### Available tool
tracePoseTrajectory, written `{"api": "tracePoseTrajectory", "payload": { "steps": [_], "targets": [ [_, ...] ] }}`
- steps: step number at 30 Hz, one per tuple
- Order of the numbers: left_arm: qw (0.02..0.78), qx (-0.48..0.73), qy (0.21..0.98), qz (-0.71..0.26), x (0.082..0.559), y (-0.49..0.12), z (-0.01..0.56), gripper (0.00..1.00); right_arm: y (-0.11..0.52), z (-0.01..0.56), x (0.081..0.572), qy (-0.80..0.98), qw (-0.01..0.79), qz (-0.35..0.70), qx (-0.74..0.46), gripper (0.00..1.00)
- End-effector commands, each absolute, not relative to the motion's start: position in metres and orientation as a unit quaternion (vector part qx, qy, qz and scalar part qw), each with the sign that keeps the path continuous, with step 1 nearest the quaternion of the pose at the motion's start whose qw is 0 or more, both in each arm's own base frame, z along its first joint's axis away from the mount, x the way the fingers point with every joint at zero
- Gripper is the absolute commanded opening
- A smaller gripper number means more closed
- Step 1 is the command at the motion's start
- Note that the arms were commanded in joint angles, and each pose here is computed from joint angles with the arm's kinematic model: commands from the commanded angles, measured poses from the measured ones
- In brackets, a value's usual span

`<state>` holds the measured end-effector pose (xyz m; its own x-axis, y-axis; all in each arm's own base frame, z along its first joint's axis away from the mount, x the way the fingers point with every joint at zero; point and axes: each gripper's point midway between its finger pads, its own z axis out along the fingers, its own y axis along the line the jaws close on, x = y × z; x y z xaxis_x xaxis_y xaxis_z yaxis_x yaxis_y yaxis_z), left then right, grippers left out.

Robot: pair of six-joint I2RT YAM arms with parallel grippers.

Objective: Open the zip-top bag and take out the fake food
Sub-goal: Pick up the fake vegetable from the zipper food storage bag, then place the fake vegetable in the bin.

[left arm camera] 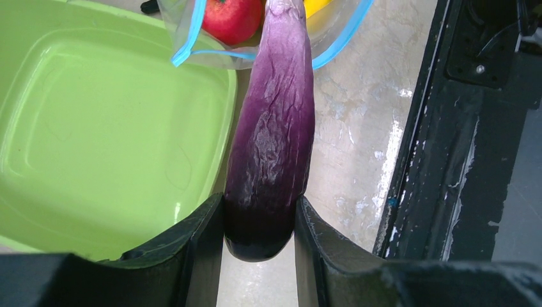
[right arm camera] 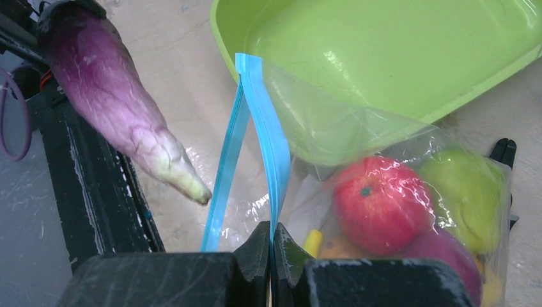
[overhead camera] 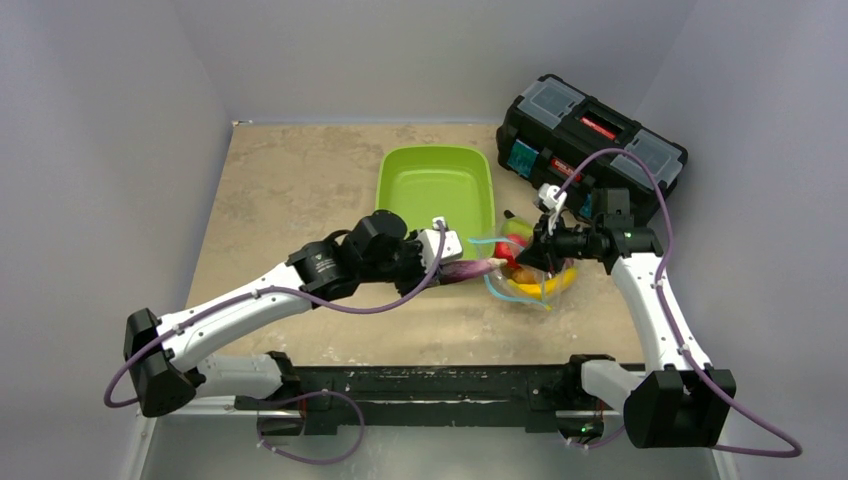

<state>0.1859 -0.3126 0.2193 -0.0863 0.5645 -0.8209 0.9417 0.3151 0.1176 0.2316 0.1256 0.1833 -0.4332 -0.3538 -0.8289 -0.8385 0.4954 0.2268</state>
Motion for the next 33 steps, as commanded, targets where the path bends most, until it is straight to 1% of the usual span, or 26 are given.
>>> {"api": "tracePoseTrajectory", "payload": {
  "steps": [1,7,18,29,33],
  "targets": [
    [0.461,0.462,0.695,-0.301,0.191,-0.312,0.252,0.00,0.127,0.194,0.231,0.763,0.391,0.332,-0.393,0.00],
    [0.480,0.352,0.723,-0.351,0.209,-0.298,0.264,0.00,0.122,0.195,0.233,0.766,0.395,0.329,-0.387,0.00],
    [0.503,0.193,0.759,-0.366,0.242,-0.282,0.279,0.00,0.120,0.196,0.233,0.766,0.399,0.327,-0.385,0.00],
    [0.470,0.058,0.784,-0.401,0.260,-0.273,0.277,0.00,0.120,0.195,0.233,0.766,0.399,0.326,-0.384,0.00],
    [0.462,0.026,0.788,-0.407,0.265,-0.270,0.274,0.00,0.120,0.195,0.233,0.766,0.399,0.327,-0.383,0.00]
  ]
}}
